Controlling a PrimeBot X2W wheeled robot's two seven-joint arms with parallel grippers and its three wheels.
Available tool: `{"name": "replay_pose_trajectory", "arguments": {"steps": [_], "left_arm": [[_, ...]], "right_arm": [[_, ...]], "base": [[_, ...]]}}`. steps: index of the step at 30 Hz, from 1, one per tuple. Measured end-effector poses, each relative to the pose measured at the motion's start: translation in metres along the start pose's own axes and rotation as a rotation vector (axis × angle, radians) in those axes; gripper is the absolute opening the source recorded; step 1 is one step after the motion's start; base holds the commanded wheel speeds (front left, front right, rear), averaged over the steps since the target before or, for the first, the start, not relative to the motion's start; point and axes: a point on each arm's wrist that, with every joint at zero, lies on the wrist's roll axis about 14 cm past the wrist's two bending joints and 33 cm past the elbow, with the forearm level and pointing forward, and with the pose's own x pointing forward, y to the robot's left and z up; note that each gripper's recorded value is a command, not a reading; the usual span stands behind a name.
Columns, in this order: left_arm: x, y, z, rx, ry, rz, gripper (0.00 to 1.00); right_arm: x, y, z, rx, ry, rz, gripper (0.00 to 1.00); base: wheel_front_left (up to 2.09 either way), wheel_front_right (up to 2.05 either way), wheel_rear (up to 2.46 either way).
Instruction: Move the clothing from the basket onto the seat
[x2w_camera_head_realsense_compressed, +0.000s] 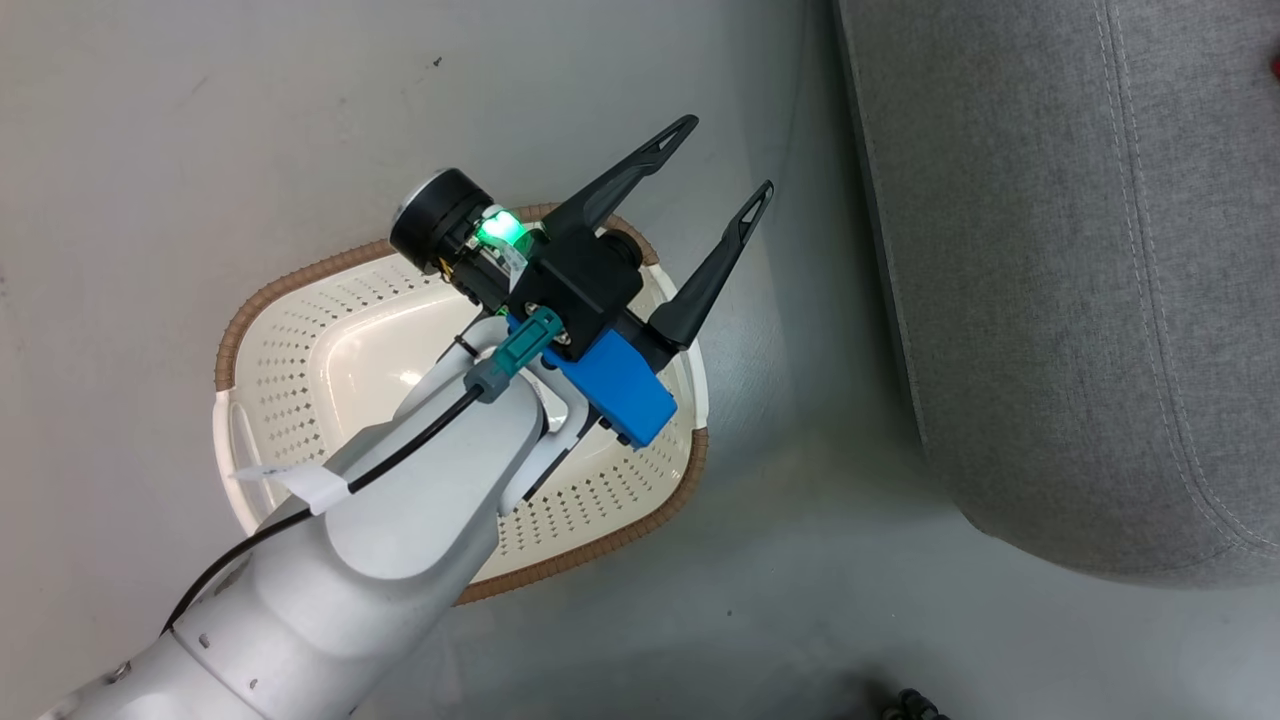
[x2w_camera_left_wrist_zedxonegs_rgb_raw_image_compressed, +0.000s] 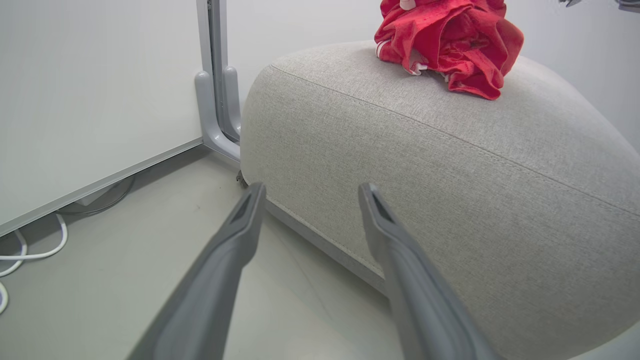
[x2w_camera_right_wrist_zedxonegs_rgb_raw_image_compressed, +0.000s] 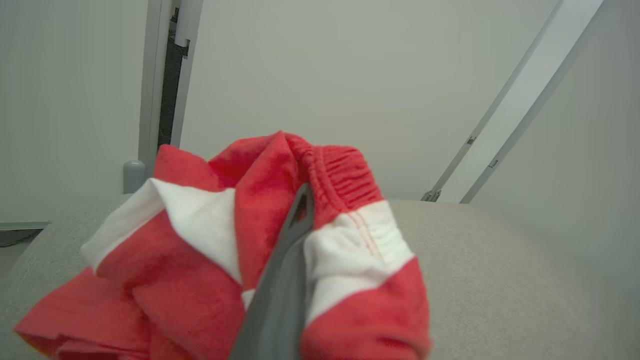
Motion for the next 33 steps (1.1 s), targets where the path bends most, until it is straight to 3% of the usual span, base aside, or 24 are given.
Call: {"name": "replay_pose_trajectory", "arguments": {"steps": [5, 6, 7, 8, 15, 25, 33], "left_arm": [[0.0, 0.0, 0.001, 0.002, -0.001, 0.004, 1.0], [0.0, 0.0, 0.002, 0.004, -0.002, 0.003, 1.0], [0.0, 0.0, 0.004, 0.008, -0.003, 0.003, 1.0], [0.0, -0.001, 0.006, 0.012, -0.006, 0.002, 1.0], [0.0, -0.008, 0.026, 0.041, -0.032, -0.002, 1.0], [-0.018, -0.028, 0.059, 0.067, -0.07, 0.023, 1.0], [-0.047, -0.032, 0.092, 0.082, -0.125, 0.117, 1.0]], "right_arm": [[-0.016, 0.007, -0.025, 0.031, 0.064, 0.0, 0.0], [-0.02, 0.008, -0.028, 0.037, 0.075, 0.001, 0.22], [-0.023, 0.009, -0.03, 0.05, 0.082, -0.003, 0.72], [-0.026, 0.01, -0.033, 0.056, 0.09, -0.002, 1.0], [-0.053, 0.008, -0.037, 0.077, 0.12, -0.001, 1.0], [-0.121, -0.003, -0.044, 0.091, 0.174, -0.006, 1.0], [-0.154, 0.01, -0.014, 0.143, 0.104, 0.051, 1.0]], "base": [[0.0, 0.0, 0.0], [0.0, 0.0, 0.0], [0.0, 0.0, 0.0], [0.0, 0.0, 0.0], [0.0, 0.0, 0.0], [0.0, 0.0, 0.0], [0.0, 0.0, 0.0]]}}
